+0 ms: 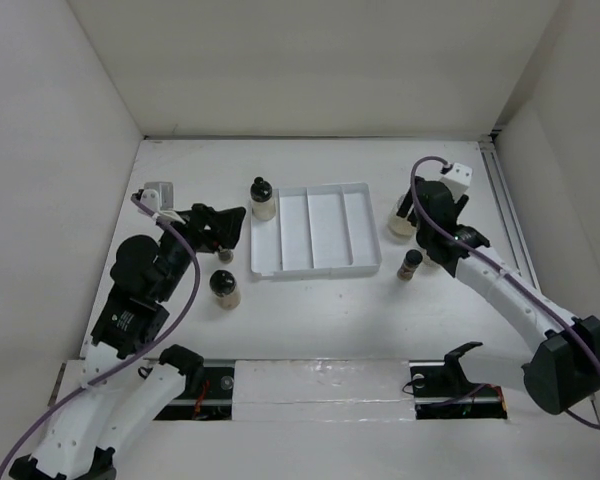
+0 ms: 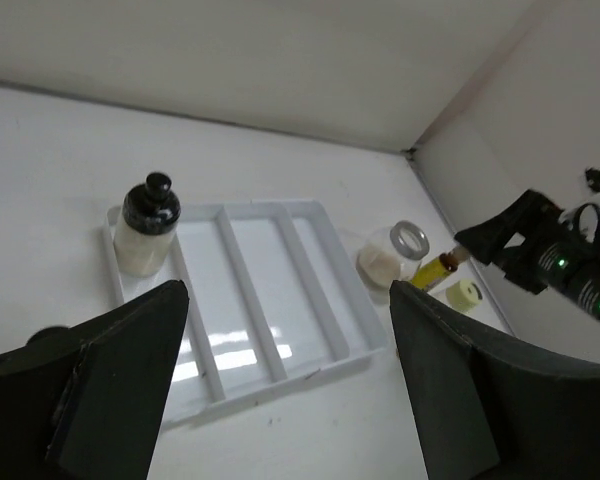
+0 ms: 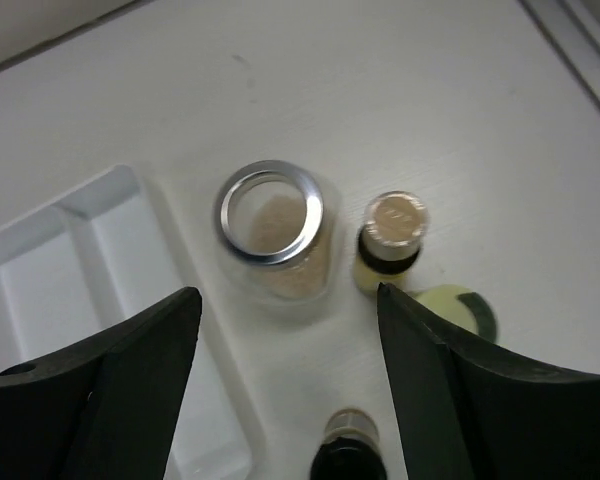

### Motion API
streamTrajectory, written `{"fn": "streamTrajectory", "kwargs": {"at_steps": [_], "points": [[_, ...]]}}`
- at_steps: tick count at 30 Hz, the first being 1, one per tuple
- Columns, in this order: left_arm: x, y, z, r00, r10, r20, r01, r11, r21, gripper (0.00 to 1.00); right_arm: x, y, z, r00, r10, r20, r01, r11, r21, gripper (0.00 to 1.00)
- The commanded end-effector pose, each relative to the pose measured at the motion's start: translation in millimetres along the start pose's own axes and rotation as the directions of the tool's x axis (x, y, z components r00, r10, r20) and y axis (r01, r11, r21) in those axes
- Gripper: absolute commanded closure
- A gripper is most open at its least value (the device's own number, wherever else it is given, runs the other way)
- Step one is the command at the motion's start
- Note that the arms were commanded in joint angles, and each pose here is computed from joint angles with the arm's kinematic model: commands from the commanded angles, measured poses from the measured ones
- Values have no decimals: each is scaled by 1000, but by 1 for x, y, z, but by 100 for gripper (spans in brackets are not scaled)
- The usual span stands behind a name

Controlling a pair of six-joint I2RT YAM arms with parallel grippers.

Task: Organize the condiment bottles

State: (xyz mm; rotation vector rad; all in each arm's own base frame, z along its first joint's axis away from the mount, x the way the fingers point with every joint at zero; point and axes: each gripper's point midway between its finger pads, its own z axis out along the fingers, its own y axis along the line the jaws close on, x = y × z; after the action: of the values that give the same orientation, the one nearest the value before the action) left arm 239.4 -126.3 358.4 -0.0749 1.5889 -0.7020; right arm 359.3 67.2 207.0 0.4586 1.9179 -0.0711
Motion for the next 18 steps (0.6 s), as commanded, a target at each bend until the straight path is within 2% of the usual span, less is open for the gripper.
{"fn": "streamTrajectory", "kwargs": {"at_steps": [1, 4, 7, 12, 15, 18], "points": [[7, 3, -11, 1000, 5, 5, -5, 1000, 11, 22, -16, -40, 3, 998, 59, 38, -64, 987, 150, 23], [13, -2, -13, 1000, 24, 11, -25, 998, 65, 22, -28, -57, 9, 995, 78, 64, -89, 977, 195, 23], [20, -7, -12, 999, 32, 0, -32, 995, 94, 22, -20, -59, 34, 998, 66, -23, -62, 984, 169, 27], [14, 0, -16, 997, 72, 31, -74, 995, 59, 22, -5, -59, 48, 997, 13, -70, 0, 983, 185, 28], [12, -1, -21, 997, 71, 41, -74, 995, 63, 22, -6, -54, 58, 997, 28, -75, -16, 989, 147, 37], [12, -1, -21, 997, 71, 41, -74, 995, 63, 24, -6, -57, 67, 997, 36, -73, -25, 989, 145, 37]]}}
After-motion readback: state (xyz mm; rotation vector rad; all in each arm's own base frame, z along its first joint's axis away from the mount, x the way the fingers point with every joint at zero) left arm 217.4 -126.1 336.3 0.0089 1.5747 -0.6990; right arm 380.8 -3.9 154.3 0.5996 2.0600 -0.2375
